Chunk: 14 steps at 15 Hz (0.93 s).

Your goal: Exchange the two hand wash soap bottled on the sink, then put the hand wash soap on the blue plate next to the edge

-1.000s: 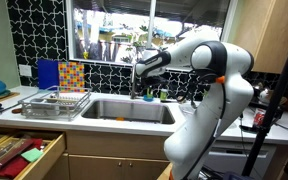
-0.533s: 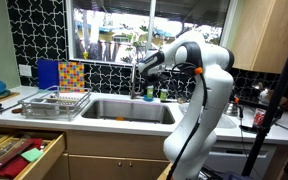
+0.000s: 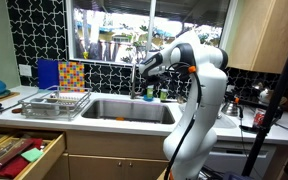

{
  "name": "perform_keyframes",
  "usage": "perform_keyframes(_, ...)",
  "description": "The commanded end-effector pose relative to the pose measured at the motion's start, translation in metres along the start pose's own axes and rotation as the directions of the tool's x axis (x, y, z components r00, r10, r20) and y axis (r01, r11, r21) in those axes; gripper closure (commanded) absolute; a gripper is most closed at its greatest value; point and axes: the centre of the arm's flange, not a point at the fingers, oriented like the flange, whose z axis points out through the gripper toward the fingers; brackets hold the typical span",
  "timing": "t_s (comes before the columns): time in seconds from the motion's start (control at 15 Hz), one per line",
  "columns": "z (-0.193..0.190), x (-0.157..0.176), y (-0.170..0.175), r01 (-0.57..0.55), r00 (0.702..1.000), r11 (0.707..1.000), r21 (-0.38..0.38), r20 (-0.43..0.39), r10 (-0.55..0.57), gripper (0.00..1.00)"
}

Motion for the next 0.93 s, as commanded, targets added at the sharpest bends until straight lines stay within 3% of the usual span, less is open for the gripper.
perform_keyframes(0.0,0.036,0.046,0.018,-0.152,0.988,0.987,-0.054,-0.038,0.150,0.00)
perform_keyframes(0.2,0.057,0.071,0.042,-0.221,0.975,0.972,-0.085,-0.037,0.219,0.00)
perform_keyframes(0.4,0.072,0.096,0.060,-0.225,0.974,0.972,-0.066,-0.033,0.223,0.00)
perform_keyframes(0.6,0.084,0.120,0.071,-0.256,0.964,0.964,-0.077,-0.099,0.248,0.00)
perform_keyframes(0.67,0.070,0.092,0.059,-0.229,0.972,0.971,-0.070,-0.065,0.225,0.00)
perform_keyframes(0.87,0.079,0.106,0.065,-0.241,0.968,0.967,-0.082,-0.087,0.234,0.00)
